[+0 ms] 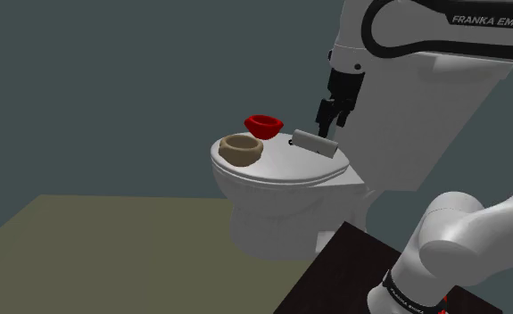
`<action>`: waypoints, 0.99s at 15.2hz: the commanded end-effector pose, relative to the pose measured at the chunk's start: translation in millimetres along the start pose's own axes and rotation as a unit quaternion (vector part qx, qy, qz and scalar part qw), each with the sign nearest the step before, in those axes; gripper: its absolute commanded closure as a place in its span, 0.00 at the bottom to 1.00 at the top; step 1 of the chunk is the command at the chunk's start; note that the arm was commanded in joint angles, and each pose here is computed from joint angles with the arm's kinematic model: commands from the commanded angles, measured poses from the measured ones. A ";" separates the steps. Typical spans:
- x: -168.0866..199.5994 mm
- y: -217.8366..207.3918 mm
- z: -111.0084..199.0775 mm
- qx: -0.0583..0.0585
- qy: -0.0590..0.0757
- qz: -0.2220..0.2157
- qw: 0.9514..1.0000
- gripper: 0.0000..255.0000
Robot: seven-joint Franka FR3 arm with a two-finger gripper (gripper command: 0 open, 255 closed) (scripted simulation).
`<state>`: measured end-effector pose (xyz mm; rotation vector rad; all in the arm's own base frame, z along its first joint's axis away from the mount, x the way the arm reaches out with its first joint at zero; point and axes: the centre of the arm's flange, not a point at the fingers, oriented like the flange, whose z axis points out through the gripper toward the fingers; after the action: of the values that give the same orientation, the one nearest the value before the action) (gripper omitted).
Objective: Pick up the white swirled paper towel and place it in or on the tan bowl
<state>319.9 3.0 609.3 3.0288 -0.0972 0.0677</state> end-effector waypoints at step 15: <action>84.7 155.0 84.8 0.041 -0.006 -0.014 0.999 0.00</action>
<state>388.6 -155.3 549.7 3.1077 -0.0601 0.0513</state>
